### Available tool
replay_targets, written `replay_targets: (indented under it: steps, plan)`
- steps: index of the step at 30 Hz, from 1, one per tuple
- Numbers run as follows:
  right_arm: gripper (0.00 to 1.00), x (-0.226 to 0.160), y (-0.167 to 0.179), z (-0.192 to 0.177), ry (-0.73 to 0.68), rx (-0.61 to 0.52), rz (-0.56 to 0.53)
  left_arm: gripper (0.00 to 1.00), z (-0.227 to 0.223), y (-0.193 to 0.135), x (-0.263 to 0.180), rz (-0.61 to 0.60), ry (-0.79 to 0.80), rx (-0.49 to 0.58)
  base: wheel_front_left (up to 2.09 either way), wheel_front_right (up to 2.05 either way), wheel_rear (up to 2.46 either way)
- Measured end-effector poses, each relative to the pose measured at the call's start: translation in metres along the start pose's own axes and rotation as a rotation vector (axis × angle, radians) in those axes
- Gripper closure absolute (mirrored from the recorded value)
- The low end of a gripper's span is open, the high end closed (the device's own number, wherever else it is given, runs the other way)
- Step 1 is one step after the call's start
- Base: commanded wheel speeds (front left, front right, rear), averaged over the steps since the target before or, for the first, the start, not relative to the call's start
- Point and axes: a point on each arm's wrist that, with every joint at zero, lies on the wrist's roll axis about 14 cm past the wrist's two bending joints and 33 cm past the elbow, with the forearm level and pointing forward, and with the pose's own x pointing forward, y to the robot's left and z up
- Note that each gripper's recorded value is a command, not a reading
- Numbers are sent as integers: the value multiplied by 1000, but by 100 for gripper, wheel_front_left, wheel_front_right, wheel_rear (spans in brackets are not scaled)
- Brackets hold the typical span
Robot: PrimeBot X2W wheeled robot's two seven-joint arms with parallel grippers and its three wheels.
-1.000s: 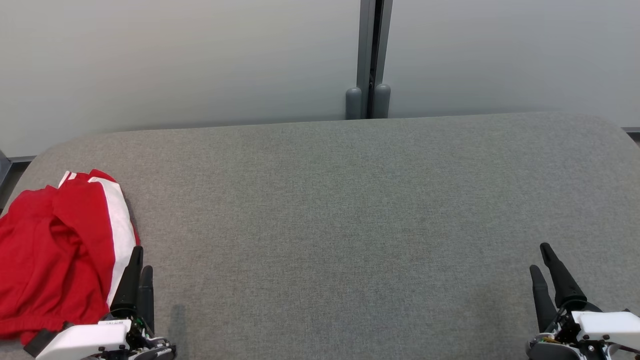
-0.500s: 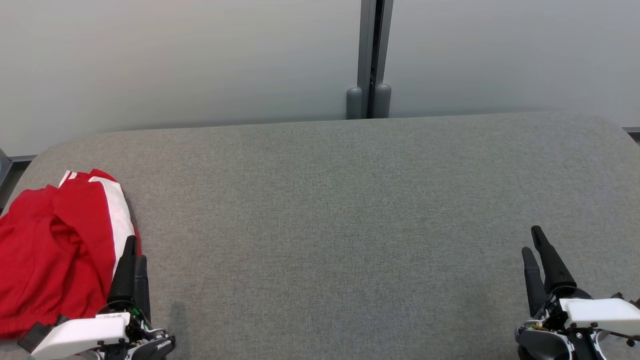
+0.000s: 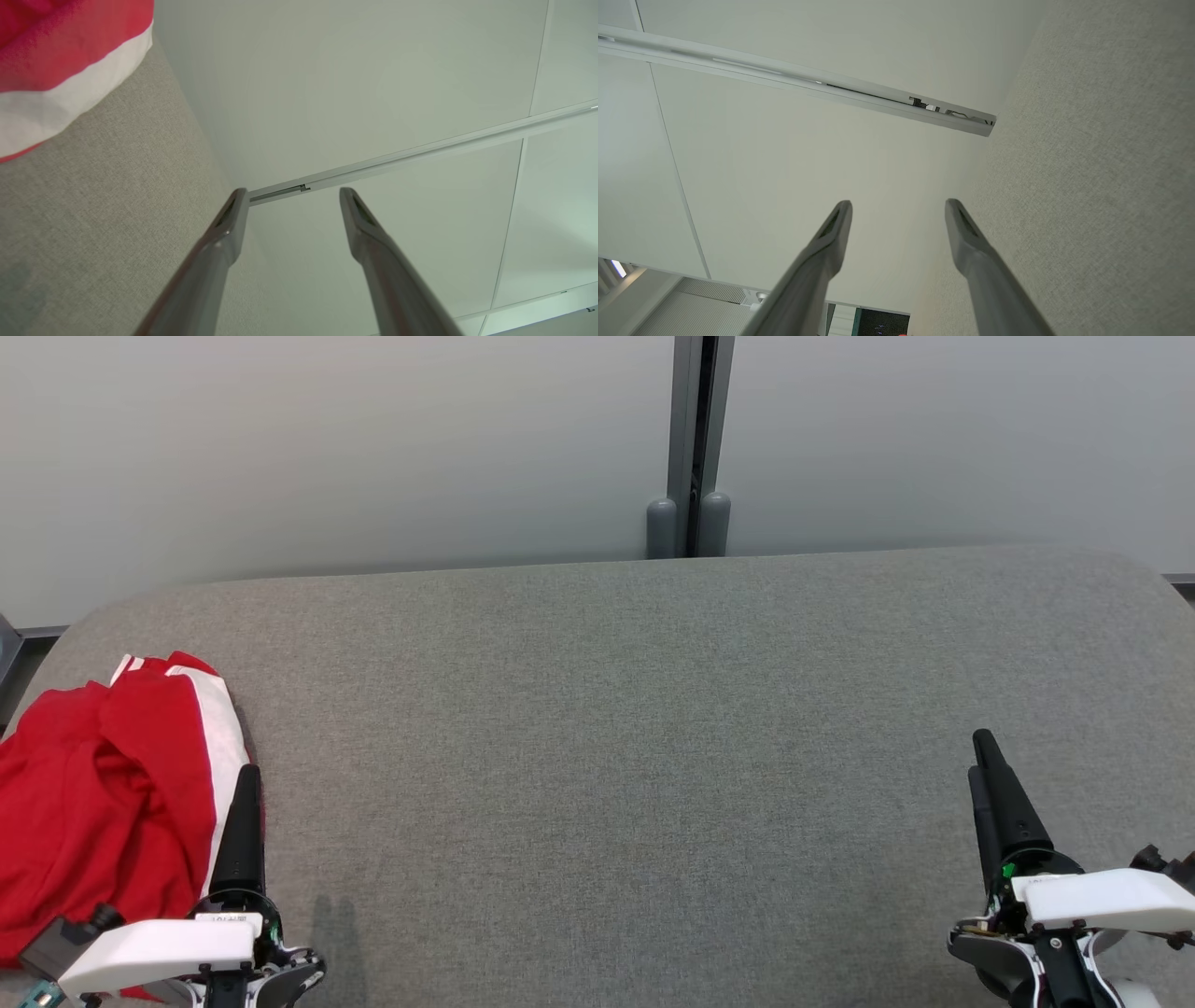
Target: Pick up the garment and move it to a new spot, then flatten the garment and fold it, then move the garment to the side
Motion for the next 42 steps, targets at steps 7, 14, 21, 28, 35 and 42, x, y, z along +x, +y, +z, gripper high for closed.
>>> replay_targets:
  steps: [7,14,21,28,35,42]
  plan:
    - [0,3,11,-6,11,-119,37,0,3,-6,3,-18,-18,132,0,0,0]
    - [0,5,22,-12,22,-251,77,0,6,-6,3,-22,-28,326,0,0,0]
    - [0,7,27,-17,26,-412,107,0,6,-7,4,-25,-33,486,0,0,0]
    - [0,7,31,-24,39,-576,136,0,0,-5,3,-23,-18,651,0,0,0]
    - [0,6,29,-26,41,-728,146,0,-6,-5,3,-34,-6,778,0,0,0]
    - [0,5,24,-26,46,-844,142,0,-8,-6,3,-45,-5,855,0,0,0]
